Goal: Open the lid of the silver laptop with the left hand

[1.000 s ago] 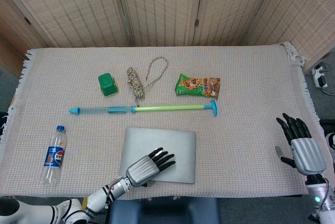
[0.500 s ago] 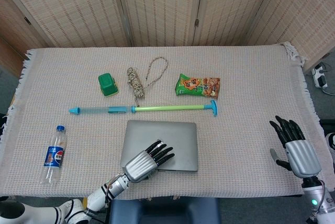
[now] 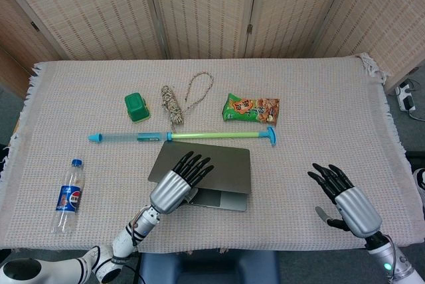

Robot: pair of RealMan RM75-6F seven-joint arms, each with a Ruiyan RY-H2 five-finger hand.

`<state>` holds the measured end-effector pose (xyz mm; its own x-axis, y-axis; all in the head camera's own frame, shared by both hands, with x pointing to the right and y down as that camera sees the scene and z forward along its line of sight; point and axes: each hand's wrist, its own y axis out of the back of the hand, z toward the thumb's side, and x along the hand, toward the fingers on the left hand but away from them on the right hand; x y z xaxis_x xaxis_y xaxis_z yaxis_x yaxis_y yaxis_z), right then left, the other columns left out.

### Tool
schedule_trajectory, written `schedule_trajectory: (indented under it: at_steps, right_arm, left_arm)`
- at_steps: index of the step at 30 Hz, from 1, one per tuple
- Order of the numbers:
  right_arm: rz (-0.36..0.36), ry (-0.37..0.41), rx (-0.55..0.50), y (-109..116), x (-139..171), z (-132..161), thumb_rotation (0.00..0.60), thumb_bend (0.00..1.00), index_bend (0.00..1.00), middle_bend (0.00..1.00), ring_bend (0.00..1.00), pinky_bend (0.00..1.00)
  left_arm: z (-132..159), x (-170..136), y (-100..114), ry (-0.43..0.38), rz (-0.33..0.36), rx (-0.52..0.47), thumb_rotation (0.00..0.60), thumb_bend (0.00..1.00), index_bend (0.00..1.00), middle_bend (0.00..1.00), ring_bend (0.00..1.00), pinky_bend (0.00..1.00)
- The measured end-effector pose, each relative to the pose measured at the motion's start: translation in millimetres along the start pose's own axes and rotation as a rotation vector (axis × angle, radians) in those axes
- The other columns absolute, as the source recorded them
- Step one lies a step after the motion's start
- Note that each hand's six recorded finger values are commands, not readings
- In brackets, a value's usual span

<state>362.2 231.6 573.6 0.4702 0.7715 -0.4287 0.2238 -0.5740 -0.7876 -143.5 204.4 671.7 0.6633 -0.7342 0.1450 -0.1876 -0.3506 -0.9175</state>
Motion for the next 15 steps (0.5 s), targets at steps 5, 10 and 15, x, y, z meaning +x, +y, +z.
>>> schedule_trajectory:
  at_steps: [5, 10, 15]
  right_arm:
    - [0.092, 0.103, -0.041, -12, -5, 20, 0.6, 0.43, 0.0, 0.06, 0.15, 0.06]
    - [0.199, 0.2, -0.073, -26, -9, 40, 0.6, 0.45, 0.0, 0.12, 0.2, 0.1]
    - [0.292, 0.239, -0.06, -42, -15, 48, 0.6, 0.52, 0.0, 0.13, 0.19, 0.09]
  left_arm:
    - [-6, 12, 9, 0.019, 0.032, 0.0, 0.6, 0.58, 0.07, 0.09, 0.0, 0.0]
    - [-8, 20, 13, 0.022, 0.03, 0.0, 0.6, 0.58, 0.07, 0.09, 0.0, 0.0]
    - [-7, 27, 15, 0.024, 0.025, 0.009, 0.6, 0.58, 0.07, 0.09, 0.0, 0.0]
